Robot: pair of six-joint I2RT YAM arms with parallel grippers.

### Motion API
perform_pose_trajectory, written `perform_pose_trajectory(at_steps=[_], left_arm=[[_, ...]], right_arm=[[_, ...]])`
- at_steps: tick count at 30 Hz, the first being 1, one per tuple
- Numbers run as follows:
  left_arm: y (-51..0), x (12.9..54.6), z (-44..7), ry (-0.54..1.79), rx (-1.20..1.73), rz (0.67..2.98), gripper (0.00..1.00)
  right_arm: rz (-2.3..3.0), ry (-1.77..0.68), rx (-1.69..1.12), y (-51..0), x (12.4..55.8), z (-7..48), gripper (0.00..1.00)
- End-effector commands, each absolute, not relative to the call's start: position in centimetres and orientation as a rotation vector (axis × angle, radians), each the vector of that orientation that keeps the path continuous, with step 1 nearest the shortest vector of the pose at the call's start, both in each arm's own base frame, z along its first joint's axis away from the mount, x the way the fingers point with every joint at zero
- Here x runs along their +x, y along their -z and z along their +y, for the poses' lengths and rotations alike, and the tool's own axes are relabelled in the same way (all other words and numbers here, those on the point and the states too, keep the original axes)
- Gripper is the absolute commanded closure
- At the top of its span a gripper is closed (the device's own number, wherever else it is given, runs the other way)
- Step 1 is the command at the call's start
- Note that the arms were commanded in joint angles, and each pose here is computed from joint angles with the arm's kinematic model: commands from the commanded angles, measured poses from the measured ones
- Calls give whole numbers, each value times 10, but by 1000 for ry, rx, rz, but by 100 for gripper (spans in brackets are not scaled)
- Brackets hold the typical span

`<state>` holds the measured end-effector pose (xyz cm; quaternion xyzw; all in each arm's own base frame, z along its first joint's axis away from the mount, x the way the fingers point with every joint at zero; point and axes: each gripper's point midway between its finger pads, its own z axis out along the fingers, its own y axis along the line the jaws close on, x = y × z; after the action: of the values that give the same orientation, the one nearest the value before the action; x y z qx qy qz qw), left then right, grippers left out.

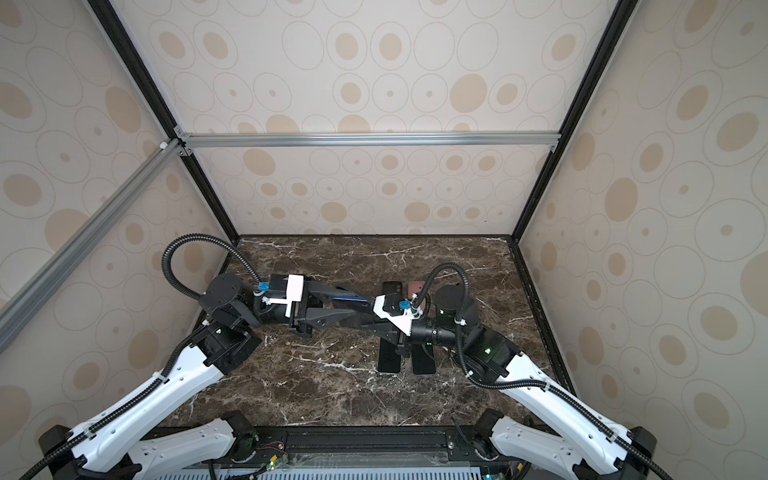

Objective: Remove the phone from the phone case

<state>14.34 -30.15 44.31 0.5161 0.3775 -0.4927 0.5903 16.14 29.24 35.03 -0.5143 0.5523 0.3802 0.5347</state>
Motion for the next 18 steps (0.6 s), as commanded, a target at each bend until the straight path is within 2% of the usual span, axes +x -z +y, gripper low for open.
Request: perform_pose_trajectory(at_steps=[1, 7, 12, 18], left_arm=[[-377, 142, -317, 1322, 1285, 1102, 71], [-369, 145, -319, 1335, 1289, 1128, 70], [-357, 145, -322, 1346, 1328, 1182, 73], [-351, 151, -319, 1231, 1369, 1230, 75]], right_arm=[[770, -946, -1031, -498, 125, 271, 100], [720, -930, -1026, -512, 118, 265, 100], [725, -819, -1112, -511, 115, 263, 100], [774, -668, -1216, -500, 115, 256, 100]])
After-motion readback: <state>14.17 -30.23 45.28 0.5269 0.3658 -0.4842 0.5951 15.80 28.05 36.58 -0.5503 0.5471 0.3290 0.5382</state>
